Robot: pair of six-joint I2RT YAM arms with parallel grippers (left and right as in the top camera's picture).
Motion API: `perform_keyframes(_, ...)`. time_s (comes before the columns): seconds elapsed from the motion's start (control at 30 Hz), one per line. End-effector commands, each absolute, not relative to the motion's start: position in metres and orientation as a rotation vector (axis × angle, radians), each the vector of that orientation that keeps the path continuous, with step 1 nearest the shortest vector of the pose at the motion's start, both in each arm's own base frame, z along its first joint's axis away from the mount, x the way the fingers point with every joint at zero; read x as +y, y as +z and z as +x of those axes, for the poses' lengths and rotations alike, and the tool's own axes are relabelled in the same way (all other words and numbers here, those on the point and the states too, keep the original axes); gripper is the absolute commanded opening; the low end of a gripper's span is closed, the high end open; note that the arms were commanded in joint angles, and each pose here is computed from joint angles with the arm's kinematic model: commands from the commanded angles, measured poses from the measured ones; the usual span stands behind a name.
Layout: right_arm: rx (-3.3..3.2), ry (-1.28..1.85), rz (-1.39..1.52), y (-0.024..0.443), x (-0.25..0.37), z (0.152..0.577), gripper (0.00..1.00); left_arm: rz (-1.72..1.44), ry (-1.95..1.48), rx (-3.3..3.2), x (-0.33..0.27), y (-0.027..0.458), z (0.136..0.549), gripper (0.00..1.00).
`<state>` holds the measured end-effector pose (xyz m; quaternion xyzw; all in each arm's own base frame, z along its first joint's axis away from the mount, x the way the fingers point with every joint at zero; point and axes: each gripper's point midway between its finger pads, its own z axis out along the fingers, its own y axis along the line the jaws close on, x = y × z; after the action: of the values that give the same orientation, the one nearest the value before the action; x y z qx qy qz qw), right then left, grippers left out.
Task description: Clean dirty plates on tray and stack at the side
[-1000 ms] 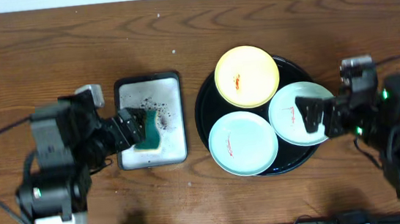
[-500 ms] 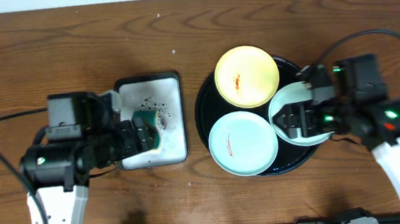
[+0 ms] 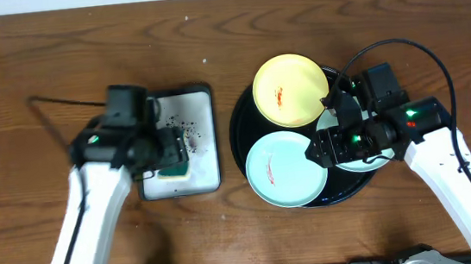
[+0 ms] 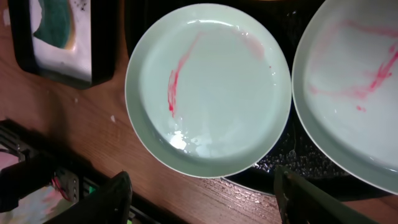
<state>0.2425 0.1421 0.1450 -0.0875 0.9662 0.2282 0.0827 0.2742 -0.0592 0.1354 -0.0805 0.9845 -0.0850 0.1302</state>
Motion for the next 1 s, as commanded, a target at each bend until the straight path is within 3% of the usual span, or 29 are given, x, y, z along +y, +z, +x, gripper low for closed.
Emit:
perform_keyframes(0.0, 2.891, 0.704, -0.245, 0.149, 0.145, 0.238, 0.7, -0.357, -0.024, 2.941, -0.035, 0.091, 0.277, 0.74)
perform_keyframes(0.37, 2.97, 0.694, -0.226, 0.145, 0.14, 0.221, 0.72, -0.352, -0.043, 3.055, -0.039, 0.01, 0.308, 0.55)
perform_keyframes(0.47, 2.973, 0.693, -0.225, 0.144, 0.14, 0.221, 0.74, -0.355, -0.036, 3.08, -0.039, 0.0, 0.307, 0.36)
perform_keyframes(0.5, 2.976, 0.693, -0.224, 0.143, 0.14, 0.22, 0.74, -0.355, -0.035, 3.082, -0.039, 0.0, 0.306, 0.15)
perform_keyframes(0.53, 2.981, 0.69, -0.223, 0.142, 0.139, 0.219, 0.75, -0.356, -0.033, 3.087, -0.039, 0.001, 0.305, 0.07)
perform_keyframes(0.7, 3.026, 0.629, -0.133, 0.125, 0.131, 0.215, 0.75, -0.352, -0.048, 3.057, -0.04, 0.03, 0.308, 0.09)
perform_keyframes(0.8, 3.034, 0.609, -0.107, 0.113, 0.129, 0.214, 0.76, -0.349, -0.057, 3.034, -0.039, 0.046, 0.305, 0.32)
perform_keyframes(0.83, 3.033, 0.61, -0.104, 0.111, 0.129, 0.215, 0.76, -0.349, -0.057, 3.031, -0.039, 0.048, 0.304, 0.44)
perform_keyframes(0.97, 3.01, 0.613, -0.113, 0.105, 0.13, 0.219, 0.78, -0.351, -0.051, 3.047, -0.038, 0.039, 0.298, 0.56)
